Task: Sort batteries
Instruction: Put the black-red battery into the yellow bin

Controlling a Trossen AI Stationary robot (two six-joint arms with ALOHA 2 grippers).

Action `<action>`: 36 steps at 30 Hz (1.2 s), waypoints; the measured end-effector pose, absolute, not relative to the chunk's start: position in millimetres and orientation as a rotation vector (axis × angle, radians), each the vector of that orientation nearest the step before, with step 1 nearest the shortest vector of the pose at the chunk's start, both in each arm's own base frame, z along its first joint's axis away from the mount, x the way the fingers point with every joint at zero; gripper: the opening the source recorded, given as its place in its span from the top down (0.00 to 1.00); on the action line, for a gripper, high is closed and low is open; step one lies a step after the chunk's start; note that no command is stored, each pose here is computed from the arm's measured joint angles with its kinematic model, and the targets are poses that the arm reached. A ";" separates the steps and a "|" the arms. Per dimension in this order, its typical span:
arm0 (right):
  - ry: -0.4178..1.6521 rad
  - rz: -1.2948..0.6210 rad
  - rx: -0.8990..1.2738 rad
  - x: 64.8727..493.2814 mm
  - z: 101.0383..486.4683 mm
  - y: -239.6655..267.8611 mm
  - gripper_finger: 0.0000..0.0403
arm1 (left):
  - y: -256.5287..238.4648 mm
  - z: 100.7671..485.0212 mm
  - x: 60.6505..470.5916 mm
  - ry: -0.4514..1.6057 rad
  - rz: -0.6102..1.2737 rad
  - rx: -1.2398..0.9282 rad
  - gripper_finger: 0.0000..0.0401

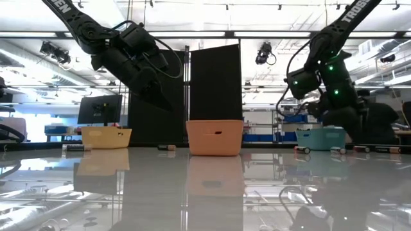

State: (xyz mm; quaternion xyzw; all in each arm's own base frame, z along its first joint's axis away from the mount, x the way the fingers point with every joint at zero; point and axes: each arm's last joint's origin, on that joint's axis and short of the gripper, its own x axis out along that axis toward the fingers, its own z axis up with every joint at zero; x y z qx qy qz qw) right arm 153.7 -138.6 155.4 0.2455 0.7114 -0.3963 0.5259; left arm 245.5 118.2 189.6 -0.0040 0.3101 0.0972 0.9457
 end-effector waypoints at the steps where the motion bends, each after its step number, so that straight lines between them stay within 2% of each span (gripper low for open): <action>1: 1.683 -0.953 0.620 153.1 154.8 -140.1 0.65 | 118.2 189.6 245.5 0.632 0.198 -0.008 0.99; 11: 1.664 -1.008 0.768 133.1 144.1 -152.2 0.64 | 117.9 189.6 245.6 0.631 0.193 -0.011 0.99; 21: 1.618 -0.942 0.831 129.5 142.9 -158.7 0.65 | 117.8 189.6 245.6 0.630 0.190 -0.012 0.99; 26: 1.602 -0.849 0.855 131.2 140.2 -156.3 0.70 | 117.8 189.6 245.6 0.629 0.192 -0.019 0.99; 36: 1.619 -0.794 0.798 139.7 136.2 -143.9 0.83 | 119.2 193.6 247.9 0.584 0.203 -0.001 0.99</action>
